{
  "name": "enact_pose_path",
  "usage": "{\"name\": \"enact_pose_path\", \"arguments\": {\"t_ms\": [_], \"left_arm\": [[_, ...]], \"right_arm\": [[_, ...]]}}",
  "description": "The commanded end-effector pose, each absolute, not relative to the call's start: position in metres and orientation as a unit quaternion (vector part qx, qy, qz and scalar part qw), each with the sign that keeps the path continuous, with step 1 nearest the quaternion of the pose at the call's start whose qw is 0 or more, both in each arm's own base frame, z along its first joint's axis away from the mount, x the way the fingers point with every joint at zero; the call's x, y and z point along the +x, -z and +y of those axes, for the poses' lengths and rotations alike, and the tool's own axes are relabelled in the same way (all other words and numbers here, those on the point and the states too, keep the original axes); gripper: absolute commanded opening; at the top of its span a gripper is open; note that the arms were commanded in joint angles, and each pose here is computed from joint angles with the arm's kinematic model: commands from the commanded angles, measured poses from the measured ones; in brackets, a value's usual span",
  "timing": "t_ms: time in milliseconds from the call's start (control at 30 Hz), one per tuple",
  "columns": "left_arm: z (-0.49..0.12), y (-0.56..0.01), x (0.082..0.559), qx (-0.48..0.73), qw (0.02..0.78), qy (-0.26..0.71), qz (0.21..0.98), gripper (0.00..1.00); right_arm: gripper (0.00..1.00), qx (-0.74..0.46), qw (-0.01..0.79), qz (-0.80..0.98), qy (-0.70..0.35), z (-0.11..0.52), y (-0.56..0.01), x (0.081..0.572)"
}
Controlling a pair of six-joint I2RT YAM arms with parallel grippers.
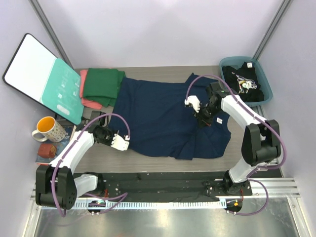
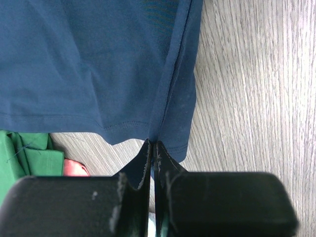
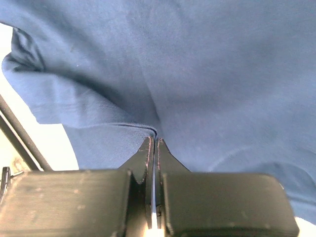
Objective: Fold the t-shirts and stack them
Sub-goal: Grap the side of the flattened tshirt closest away from the robot with both arms
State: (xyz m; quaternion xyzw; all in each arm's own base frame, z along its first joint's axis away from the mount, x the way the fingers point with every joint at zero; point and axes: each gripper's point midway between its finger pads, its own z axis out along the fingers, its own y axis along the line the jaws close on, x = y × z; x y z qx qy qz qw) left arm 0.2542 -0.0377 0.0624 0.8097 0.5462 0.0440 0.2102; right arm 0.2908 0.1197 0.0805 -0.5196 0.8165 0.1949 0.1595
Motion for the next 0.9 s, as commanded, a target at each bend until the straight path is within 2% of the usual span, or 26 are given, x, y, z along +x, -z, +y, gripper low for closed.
{"name": "enact_pose_path", "arguments": {"t_ms": [0, 200, 467, 700, 867], "left_arm": [[-0.043, -0.077, 0.266, 0.807, 0.233, -0.055, 0.54, 0.0], [-0.044, -0.081, 0.248, 0.811, 0.223, -0.034, 0.54, 0.0], [-0.049, -0.087, 0.204, 0.825, 0.222, 0.005, 0.52, 0.0], [-0.053, -0.09, 0.166, 0.839, 0.221, 0.037, 0.496, 0.0], [-0.055, -0.094, 0.139, 0.842, 0.223, 0.054, 0.488, 0.0]], "right_arm": [[0.01, -0.527, 0.188, 0.812, -0.164, 0.111, -0.122, 0.288], [0.01, -0.554, 0.194, 0.801, -0.116, 0.09, -0.15, 0.261], [0.01, -0.58, 0.209, 0.782, -0.092, 0.069, -0.196, 0.197], [0.01, -0.603, 0.201, 0.768, -0.076, 0.052, -0.205, 0.148], [0.01, -0.6, 0.227, 0.766, -0.044, 0.042, -0.209, 0.134]]}}
